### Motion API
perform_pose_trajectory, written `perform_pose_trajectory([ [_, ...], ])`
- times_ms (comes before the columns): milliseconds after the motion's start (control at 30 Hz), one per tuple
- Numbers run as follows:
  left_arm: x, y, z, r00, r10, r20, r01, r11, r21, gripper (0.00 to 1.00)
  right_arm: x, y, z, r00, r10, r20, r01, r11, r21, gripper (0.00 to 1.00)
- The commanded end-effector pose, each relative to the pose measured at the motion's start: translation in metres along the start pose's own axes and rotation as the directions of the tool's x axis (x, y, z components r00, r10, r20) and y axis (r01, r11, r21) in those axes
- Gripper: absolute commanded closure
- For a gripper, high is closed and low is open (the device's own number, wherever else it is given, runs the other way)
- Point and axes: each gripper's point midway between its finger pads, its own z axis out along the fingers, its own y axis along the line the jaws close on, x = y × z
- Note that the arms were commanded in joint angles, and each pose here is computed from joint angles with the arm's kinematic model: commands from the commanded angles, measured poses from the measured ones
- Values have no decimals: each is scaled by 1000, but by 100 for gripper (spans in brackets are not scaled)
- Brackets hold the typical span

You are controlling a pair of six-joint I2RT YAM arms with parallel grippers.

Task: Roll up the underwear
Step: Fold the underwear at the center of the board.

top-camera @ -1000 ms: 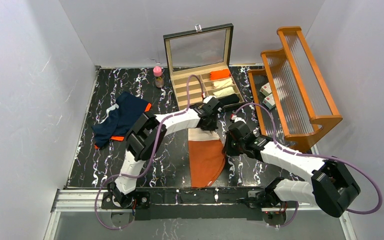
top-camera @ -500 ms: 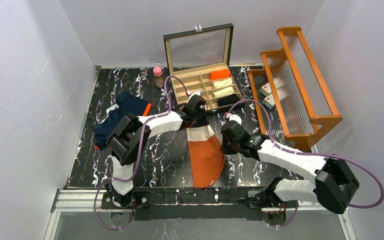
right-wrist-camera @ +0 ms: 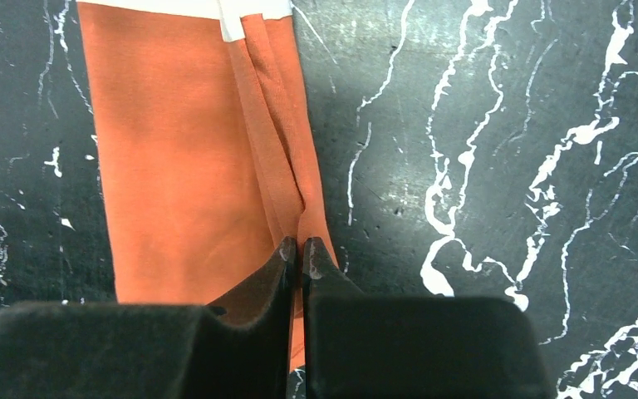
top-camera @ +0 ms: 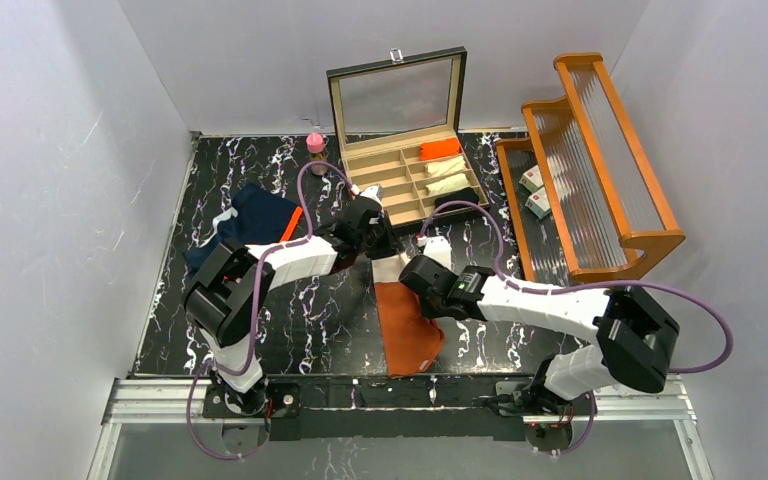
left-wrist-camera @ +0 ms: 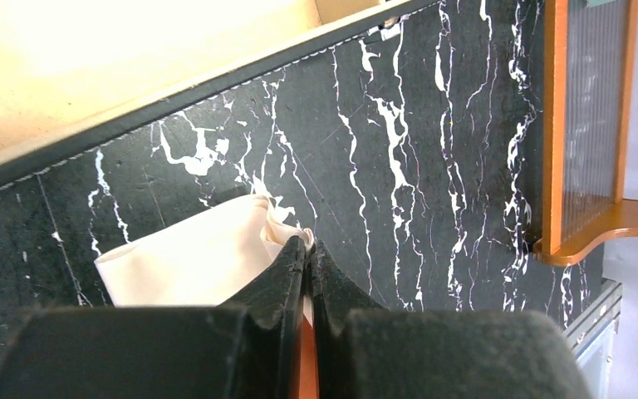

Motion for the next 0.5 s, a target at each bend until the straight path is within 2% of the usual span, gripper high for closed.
perform_pose_trajectory([
  [0,-23,-10,-15,998,33,52,-38,994,105,100,-11,18,-5,1000,18,26,-18,1000,-10,99],
  [467,-19,15,-20,999,32,32,-36,993,112,100,3,67,8,999,-28,-44,28,1000,1,99],
])
